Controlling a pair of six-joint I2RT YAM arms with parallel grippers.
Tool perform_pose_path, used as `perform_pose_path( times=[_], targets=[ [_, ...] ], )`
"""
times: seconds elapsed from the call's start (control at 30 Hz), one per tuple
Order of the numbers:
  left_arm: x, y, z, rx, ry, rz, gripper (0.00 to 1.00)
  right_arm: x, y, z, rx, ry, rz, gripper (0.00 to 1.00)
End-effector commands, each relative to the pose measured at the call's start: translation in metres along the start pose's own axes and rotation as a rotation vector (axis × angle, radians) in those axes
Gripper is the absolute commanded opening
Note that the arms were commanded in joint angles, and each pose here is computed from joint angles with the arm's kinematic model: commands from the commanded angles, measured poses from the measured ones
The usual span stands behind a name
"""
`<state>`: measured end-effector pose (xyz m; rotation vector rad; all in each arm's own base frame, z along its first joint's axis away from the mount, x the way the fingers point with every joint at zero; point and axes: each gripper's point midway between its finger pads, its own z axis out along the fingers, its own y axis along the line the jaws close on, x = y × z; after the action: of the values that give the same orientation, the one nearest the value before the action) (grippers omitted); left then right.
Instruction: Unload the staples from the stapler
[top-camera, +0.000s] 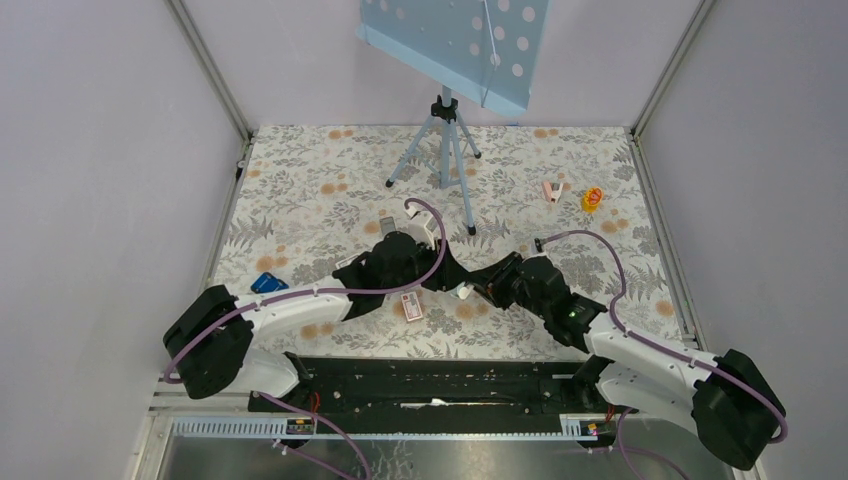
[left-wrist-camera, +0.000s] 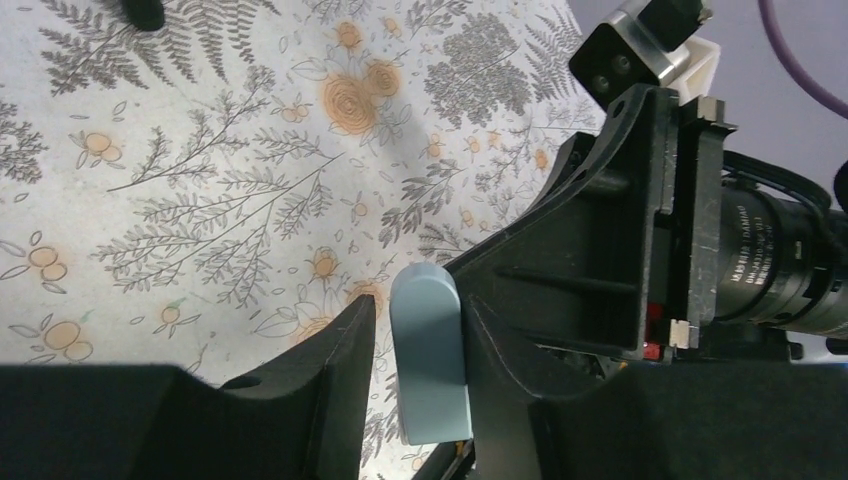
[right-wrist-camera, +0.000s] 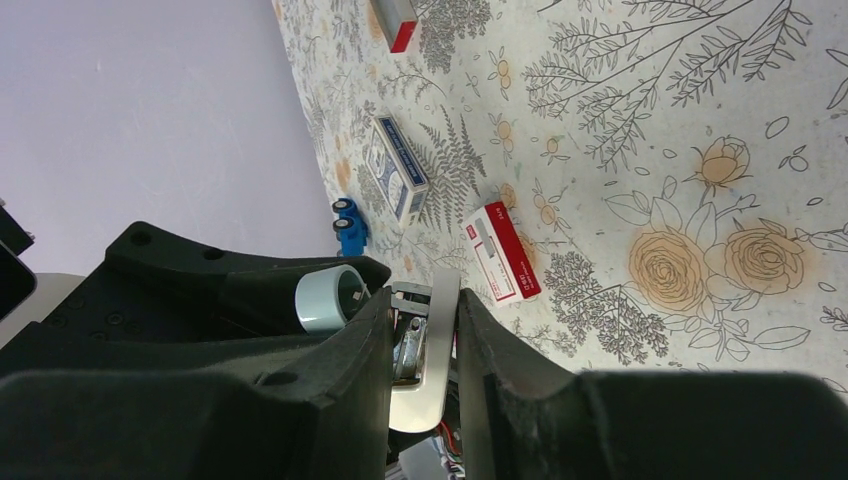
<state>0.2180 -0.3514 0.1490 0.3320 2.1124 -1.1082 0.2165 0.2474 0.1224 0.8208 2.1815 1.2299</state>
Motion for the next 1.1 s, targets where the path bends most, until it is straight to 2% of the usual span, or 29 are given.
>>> perform_pose_path(
  times=[0.0,0.07,0.13,0.2,0.27,0.3,0.43,0.63,0.73,0.83,1.07],
  targets=[
    [-0.007,-0.018,0.002,0.065,-0.017,0.000,0.30,-0.007,0.034,-0.007,-0.120,-0.032,0.011,0.00],
    [-0.008,-0.018,0.002,0.067,-0.021,-0.007,0.12,-0.009,0.029,-0.007,-0.102,-0.042,0.009,0.00],
    [-0.010,-0.019,0.001,0.064,-0.028,-0.008,0.00,-0.011,0.019,-0.006,-0.071,-0.057,0.011,0.02],
    [-0.012,-0.018,0.000,0.053,-0.038,-0.006,0.00,-0.013,0.005,-0.006,-0.023,-0.075,0.016,0.08],
    [-0.015,-0.016,-0.001,0.040,-0.050,0.000,0.00,-0.015,-0.011,-0.006,0.028,-0.089,0.025,0.20],
    [-0.016,-0.015,-0.001,0.035,-0.053,0.004,0.00,-0.016,-0.015,-0.007,0.036,-0.095,0.027,0.27],
    [-0.015,-0.011,-0.003,0.016,-0.049,0.022,0.00,-0.020,-0.020,-0.012,0.039,-0.123,0.022,0.45],
    [-0.010,-0.005,-0.003,0.000,-0.039,0.026,0.00,-0.032,-0.008,-0.022,0.012,-0.178,-0.028,0.63],
    [-0.009,-0.004,-0.004,-0.001,-0.038,0.029,0.00,-0.037,-0.007,-0.025,0.029,-0.202,-0.057,0.64],
    [-0.010,-0.006,-0.005,0.006,-0.040,0.042,0.00,-0.037,-0.014,-0.024,0.073,-0.200,-0.075,0.57],
    [-0.011,-0.009,-0.005,0.019,-0.036,0.059,0.00,-0.011,-0.009,-0.001,0.063,-0.054,-0.105,0.53]
  ],
)
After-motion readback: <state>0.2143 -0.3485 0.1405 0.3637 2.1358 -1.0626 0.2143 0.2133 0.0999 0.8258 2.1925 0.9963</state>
